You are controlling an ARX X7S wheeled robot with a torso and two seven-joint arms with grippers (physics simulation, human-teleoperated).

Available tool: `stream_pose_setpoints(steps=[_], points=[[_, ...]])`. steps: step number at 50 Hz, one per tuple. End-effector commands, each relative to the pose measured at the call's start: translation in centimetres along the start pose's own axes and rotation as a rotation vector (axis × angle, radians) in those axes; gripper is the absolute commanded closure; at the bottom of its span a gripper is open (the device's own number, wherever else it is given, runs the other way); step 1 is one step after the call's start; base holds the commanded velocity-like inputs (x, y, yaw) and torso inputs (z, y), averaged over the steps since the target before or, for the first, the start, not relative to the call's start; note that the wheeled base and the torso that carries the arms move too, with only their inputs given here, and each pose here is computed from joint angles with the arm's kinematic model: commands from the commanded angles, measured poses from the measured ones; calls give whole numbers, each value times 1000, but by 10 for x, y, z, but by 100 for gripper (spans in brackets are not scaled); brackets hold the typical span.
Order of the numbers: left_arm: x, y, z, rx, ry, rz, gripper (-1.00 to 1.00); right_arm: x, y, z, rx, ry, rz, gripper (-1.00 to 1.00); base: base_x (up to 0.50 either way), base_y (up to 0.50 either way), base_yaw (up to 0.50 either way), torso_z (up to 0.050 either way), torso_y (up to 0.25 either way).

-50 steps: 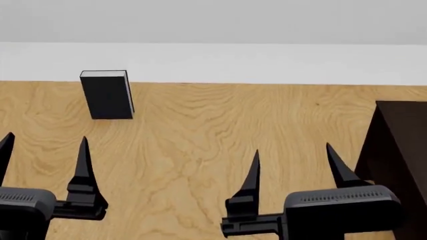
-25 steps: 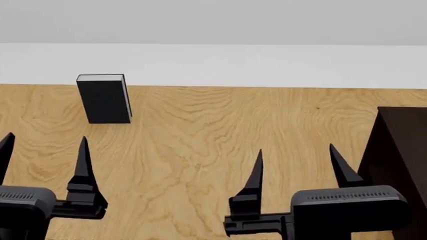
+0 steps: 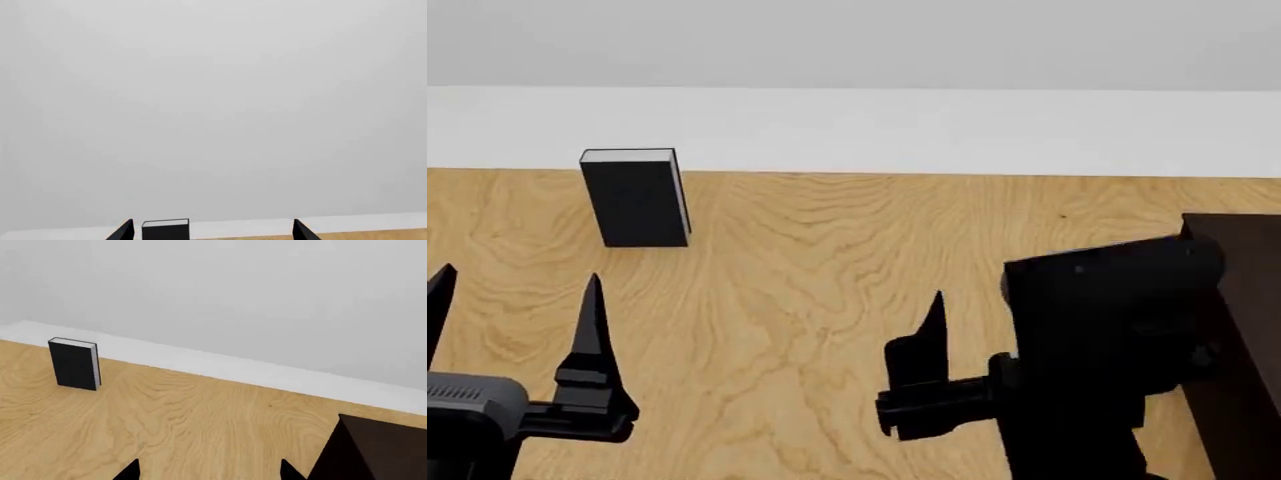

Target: Pick up the book on the right and place it on the cabinet shelf.

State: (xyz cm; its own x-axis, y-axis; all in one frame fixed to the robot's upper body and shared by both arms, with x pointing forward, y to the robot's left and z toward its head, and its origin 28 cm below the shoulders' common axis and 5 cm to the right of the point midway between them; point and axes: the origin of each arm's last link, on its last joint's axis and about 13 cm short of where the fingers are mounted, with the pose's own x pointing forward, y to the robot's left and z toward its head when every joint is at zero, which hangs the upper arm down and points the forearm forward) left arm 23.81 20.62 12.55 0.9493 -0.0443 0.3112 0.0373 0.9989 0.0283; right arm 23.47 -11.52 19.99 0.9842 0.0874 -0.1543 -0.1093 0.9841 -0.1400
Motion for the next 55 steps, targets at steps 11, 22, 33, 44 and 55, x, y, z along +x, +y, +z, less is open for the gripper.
stream_pose_setpoints(steps=[11,22,33,44,55], points=[[-1,6,7,-15,-3,-12,-100,-31,-15,57,-70,342,314,-100,0,0,0,0,0],[-1,6,8,-15,0,-13,-100,-54,-18,72,-6,434,392,-100,0,0,0,0,0],[-2,7,10,-17,-1,-19,-100,-66,-13,68,-62,562,431,-100,0,0,0,0,0],[-1,8,9,-14,4,-11,-100,-77,-9,65,-59,645,454,-100,0,0,0,0,0],[-1,8,8,-11,5,-17,-100,-84,-4,48,-34,747,486,-100,0,0,0,0,0]])
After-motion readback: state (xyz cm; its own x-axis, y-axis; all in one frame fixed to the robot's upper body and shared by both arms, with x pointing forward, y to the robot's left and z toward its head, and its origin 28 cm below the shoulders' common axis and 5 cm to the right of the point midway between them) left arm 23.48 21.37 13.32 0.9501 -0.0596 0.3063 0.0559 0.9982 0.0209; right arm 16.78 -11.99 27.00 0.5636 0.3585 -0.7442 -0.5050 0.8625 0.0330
